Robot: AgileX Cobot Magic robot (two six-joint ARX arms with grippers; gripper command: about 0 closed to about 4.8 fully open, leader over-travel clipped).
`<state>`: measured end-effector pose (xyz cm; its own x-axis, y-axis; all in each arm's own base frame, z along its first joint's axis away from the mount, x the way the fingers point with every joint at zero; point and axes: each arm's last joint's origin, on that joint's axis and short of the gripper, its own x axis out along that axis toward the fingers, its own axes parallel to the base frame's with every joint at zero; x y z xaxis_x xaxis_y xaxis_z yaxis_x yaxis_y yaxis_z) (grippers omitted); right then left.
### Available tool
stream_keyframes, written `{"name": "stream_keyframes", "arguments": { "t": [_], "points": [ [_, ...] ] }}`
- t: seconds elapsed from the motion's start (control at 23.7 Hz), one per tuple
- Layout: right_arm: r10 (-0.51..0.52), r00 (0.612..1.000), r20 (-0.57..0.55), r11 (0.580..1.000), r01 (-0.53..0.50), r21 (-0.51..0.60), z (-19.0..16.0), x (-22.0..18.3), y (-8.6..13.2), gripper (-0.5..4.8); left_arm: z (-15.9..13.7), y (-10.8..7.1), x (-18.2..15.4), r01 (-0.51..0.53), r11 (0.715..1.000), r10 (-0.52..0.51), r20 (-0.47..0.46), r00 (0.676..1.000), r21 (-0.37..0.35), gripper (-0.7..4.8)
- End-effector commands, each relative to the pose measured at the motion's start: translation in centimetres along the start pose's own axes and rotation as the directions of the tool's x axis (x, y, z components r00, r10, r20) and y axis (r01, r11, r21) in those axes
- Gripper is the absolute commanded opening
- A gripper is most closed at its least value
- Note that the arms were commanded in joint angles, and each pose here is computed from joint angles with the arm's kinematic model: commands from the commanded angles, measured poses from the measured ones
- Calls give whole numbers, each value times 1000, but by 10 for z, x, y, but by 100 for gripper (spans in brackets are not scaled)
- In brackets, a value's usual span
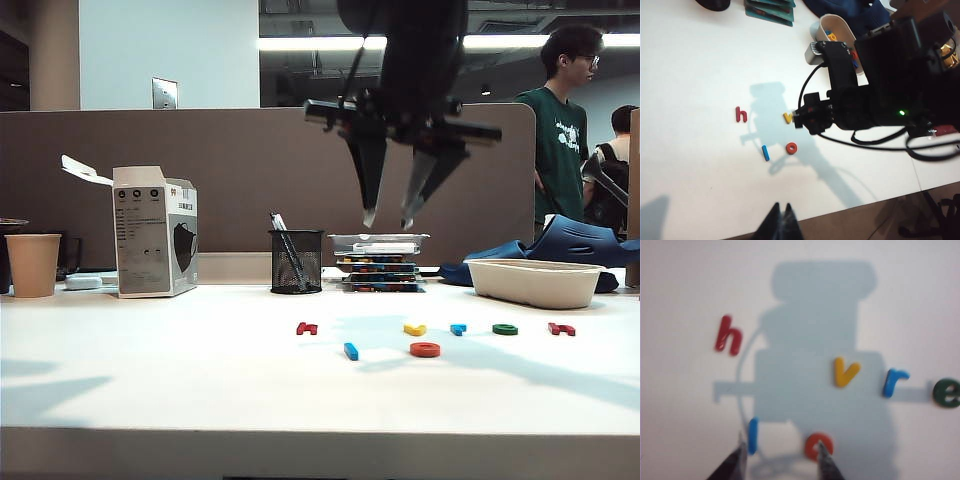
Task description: Select the appropriate letters from the row of letter magnets placed on the table to arrange into the word "love".
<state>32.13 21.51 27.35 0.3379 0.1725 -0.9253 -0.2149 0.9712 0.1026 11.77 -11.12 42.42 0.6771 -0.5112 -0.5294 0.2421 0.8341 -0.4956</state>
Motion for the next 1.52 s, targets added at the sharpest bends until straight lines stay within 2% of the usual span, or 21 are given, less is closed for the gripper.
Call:
{"name": "stream_keyframes", "arguments": {
  "t": [0.04,0.13,0.25,0.34,0.51,0.63,0.68,0.8,0.97,1.14,1.52],
  "points": [
    [4,1000,4,1000,-4,5,7,14,-5,213,1,-1,-2,7,1000,-7,16,1000,4,-5],
    [1,1000,-24,1000,-1,-23,9,30,-9,212,1,-1,-2,7,1000,-7,16,1000,4,-5],
    [-9,998,-55,990,2,-138,9,50,-8,212,1,-1,-2,7,1000,-7,16,1000,4,-5],
    [-27,995,-101,966,0,-257,8,71,-9,212,1,-1,-2,7,1000,-7,16,1000,4,-5],
    [-30,996,-89,927,-6,-375,12,79,-17,212,1,-1,-2,7,1000,-7,16,1000,4,-5],
    [0,997,-72,917,-28,-398,17,79,-24,211,1,-1,-2,7,1000,-7,15,1000,4,-5],
    [49,995,-81,913,-78,-401,19,80,-28,210,1,-1,-2,7,1000,-7,15,1000,4,-5],
    [97,992,-84,907,-122,-404,22,81,-32,207,1,-1,-2,7,1000,-7,16,1000,4,-5],
    [88,993,-82,905,-114,-410,25,81,-44,207,1,-1,-2,7,1000,-7,15,1000,4,-5],
    [142,983,-120,896,-179,-407,25,80,-59,200,1,-1,-2,7,1000,-7,16,1000,4,-5],
    [173,972,-159,883,-224,-412,23,85,-62,198,1,-1,-2,7,1000,-7,16,1000,4,-5]
  ]
}}
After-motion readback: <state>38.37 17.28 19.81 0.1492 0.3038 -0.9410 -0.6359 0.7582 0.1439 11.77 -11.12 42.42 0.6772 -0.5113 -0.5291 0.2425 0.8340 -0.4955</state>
